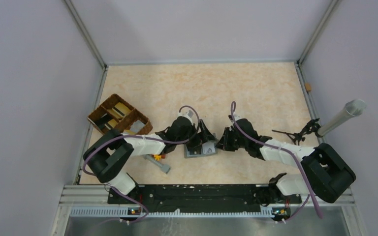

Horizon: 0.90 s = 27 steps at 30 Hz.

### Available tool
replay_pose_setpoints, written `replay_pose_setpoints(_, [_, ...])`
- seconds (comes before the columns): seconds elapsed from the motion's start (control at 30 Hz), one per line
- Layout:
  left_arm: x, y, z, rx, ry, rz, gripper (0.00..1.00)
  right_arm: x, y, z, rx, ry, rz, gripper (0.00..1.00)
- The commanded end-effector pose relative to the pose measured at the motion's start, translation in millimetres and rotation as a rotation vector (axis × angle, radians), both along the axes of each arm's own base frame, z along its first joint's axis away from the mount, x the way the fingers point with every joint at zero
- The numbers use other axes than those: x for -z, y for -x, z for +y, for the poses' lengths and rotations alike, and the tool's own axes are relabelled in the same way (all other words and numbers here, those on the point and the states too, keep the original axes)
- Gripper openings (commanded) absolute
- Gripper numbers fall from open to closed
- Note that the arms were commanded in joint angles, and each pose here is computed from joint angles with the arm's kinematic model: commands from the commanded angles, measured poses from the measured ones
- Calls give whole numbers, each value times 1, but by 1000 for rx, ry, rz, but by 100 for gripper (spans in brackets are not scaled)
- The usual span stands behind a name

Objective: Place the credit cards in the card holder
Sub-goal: Insert the credit card into the card holder, then close the card holder at the center of the board.

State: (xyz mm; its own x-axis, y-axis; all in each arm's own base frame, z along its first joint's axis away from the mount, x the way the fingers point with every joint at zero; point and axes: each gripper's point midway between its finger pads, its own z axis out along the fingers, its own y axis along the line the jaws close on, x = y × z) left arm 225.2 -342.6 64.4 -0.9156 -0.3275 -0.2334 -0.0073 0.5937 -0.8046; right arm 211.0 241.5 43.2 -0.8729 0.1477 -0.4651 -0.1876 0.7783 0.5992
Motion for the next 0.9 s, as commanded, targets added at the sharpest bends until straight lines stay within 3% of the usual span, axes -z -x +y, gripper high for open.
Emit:
replay_pose_setpoints(0.0, [-32,-5,0,58,-46,-119,99,-16,-16,3,21,-9,-68,0])
replay_pose_setpoints(0.37, [-44,-5,66,-25,-238,-198,99,-41,-36,-1,-15,113,-141,0])
replay_pose_setpoints(0.6, [-21,-5,107,-116,-203,-141,99,-53,-36,14,-85,139,-158,0])
replay_pose_setpoints(0.87, [-19,-7,116,-127,-94,-154,99,-51,-31,50,-150,221,-183,0])
